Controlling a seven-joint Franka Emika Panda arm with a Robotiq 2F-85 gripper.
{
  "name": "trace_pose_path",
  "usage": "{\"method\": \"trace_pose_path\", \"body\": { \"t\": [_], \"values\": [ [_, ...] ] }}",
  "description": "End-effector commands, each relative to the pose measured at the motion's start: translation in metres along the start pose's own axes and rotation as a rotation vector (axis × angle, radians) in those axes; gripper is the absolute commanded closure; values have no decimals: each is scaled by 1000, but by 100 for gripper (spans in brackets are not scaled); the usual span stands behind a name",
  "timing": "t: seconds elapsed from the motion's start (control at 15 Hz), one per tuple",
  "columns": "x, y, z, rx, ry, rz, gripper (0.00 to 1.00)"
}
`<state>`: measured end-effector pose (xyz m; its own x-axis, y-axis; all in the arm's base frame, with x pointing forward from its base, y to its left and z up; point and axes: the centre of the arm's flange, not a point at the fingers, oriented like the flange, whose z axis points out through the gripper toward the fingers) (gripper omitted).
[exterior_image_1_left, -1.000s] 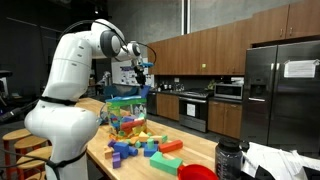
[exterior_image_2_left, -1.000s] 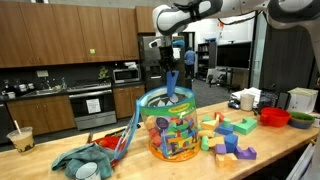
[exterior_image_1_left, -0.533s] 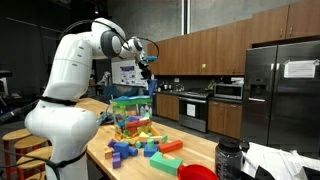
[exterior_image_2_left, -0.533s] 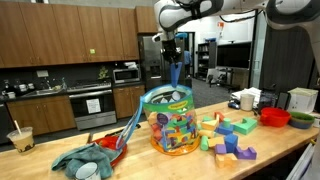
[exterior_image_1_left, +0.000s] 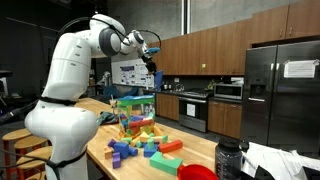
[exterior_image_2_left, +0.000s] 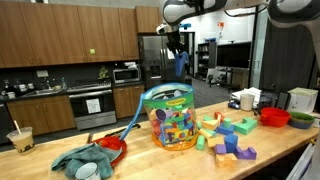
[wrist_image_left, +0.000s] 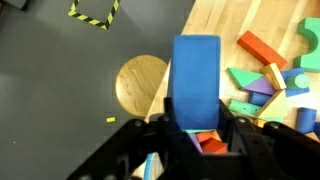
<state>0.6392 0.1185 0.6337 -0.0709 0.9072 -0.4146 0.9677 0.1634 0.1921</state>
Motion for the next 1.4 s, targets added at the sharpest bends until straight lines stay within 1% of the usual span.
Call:
{"method": "trace_pose_path", "body": {
  "t": [0.0, 0.07, 0.13, 0.2, 0.27, 0.33, 0.4, 0.47, 0.67, 0.93, 1.13, 1.33],
  "values": [
    [-16, -9, -24, -22, -49, 28, 84],
    [-20, -14, -22, -30, -71, 50, 84],
    [-23, -19, -17, -45, -113, 74, 84],
    [-27, -30, -7, -56, -192, 100, 84],
    [-28, -42, 3, -58, -247, 108, 84],
    [-26, -52, 12, -52, -304, 123, 84],
    [-19, -66, 25, -23, -347, 149, 84],
    [-11, -76, 35, 8, -366, 175, 84],
    [27, -114, 65, 166, -330, 241, 84],
    [84, -165, 93, 362, -229, 271, 84],
    [113, -193, 103, 463, -142, 295, 84],
    [129, -212, 105, 551, -43, 321, 84]
  ]
}}
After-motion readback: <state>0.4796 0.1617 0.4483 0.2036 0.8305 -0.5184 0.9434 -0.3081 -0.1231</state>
